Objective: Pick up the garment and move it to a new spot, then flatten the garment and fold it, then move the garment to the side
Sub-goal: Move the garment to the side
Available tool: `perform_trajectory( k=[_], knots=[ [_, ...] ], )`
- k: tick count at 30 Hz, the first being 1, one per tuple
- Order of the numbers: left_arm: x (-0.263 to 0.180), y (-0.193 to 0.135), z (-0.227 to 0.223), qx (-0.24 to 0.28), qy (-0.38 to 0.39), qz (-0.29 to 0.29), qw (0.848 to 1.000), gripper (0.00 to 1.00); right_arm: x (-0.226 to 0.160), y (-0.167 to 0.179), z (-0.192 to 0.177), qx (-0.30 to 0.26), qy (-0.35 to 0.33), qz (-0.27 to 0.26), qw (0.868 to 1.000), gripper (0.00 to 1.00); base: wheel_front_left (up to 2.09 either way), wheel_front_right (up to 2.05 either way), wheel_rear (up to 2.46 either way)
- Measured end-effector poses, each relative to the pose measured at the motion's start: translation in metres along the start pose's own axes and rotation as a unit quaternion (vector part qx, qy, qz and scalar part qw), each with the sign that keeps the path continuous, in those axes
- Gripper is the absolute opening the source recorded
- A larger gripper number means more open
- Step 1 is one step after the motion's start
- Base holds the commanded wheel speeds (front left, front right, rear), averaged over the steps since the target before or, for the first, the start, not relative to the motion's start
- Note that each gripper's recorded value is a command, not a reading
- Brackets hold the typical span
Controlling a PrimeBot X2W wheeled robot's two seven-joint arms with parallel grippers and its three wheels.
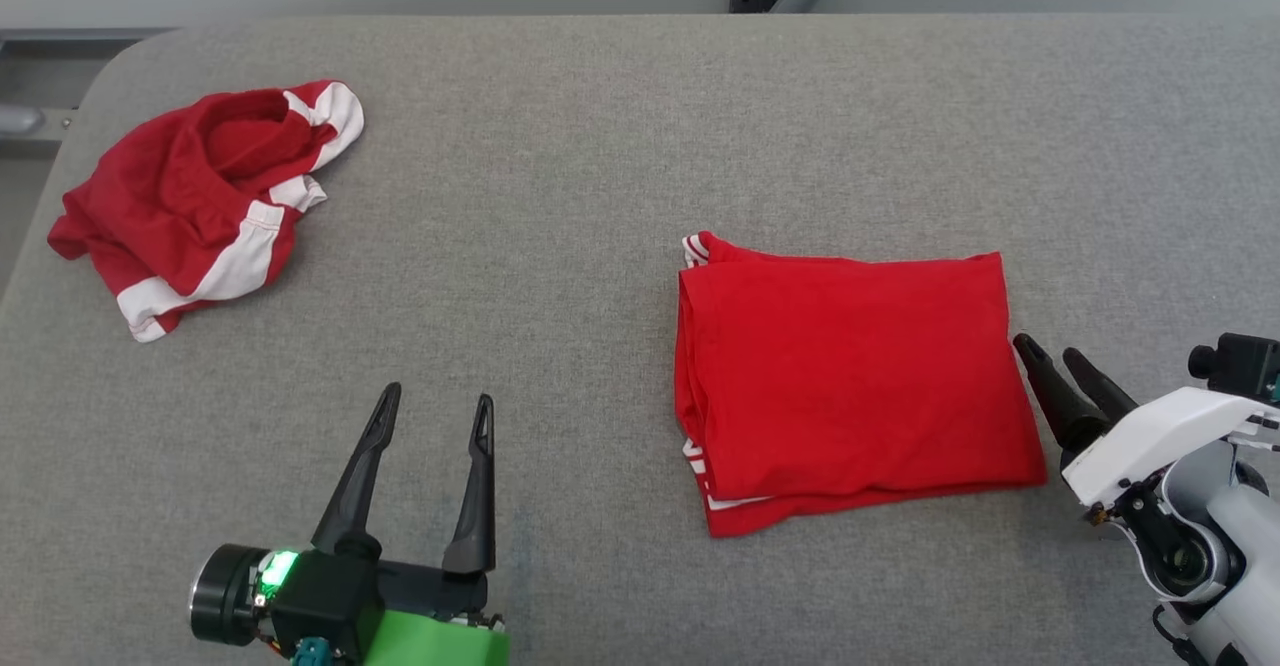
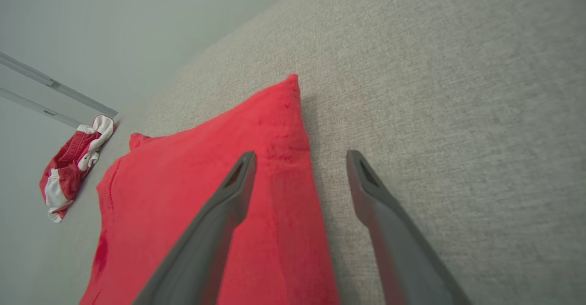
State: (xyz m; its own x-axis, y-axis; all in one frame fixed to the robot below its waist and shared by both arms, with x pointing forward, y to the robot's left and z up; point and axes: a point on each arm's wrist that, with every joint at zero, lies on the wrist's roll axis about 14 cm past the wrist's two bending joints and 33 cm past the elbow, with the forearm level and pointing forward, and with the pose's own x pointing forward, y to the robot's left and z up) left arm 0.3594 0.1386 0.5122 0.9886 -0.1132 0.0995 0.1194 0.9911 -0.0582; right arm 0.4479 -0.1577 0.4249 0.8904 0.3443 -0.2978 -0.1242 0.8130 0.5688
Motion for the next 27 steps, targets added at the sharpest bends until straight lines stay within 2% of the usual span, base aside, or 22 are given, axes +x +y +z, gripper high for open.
perform_trajectory(
  k=[4, 9, 11, 13, 18, 27],
  knots=[
    [0.006, 0.001, -0.007, 0.000, 0.009, -0.001, 1.000, 1.00, 0.005, -0.005, -0.022, 0.028, 0.051, -0.002, 0.998, 1.00, 0.00, 0.00, 0.00],
    [0.008, 0.002, -0.013, -0.001, 0.018, 0.001, 1.000, 1.00, 0.009, 0.001, -0.033, 0.059, 0.074, 0.010, 0.995, 1.00, 0.00, 0.00, 0.00],
    [0.008, 0.002, -0.016, -0.002, 0.022, 0.001, 1.000, 1.00, 0.010, 0.004, -0.035, 0.068, 0.081, 0.015, 0.994, 0.44, 0.00, 0.00, 0.00],
    [0.009, 0.002, -0.016, -0.002, 0.022, 0.001, 1.000, 1.00, 0.009, 0.007, -0.037, 0.075, 0.085, 0.019, 0.993, 0.00, 0.00, 0.00, 0.00],
    [0.010, 0.001, -0.014, -0.002, 0.018, -0.002, 1.000, 1.00, 0.007, 0.008, -0.039, 0.081, 0.088, 0.022, 0.993, 0.00, 0.00, 0.00, 0.00],
    [0.011, 0.000, -0.012, -0.002, 0.015, -0.004, 1.000, 1.00, 0.004, 0.004, -0.024, 0.054, 0.058, 0.023, 0.997, 0.00, 0.00, 0.00, 0.00]
  ],
)
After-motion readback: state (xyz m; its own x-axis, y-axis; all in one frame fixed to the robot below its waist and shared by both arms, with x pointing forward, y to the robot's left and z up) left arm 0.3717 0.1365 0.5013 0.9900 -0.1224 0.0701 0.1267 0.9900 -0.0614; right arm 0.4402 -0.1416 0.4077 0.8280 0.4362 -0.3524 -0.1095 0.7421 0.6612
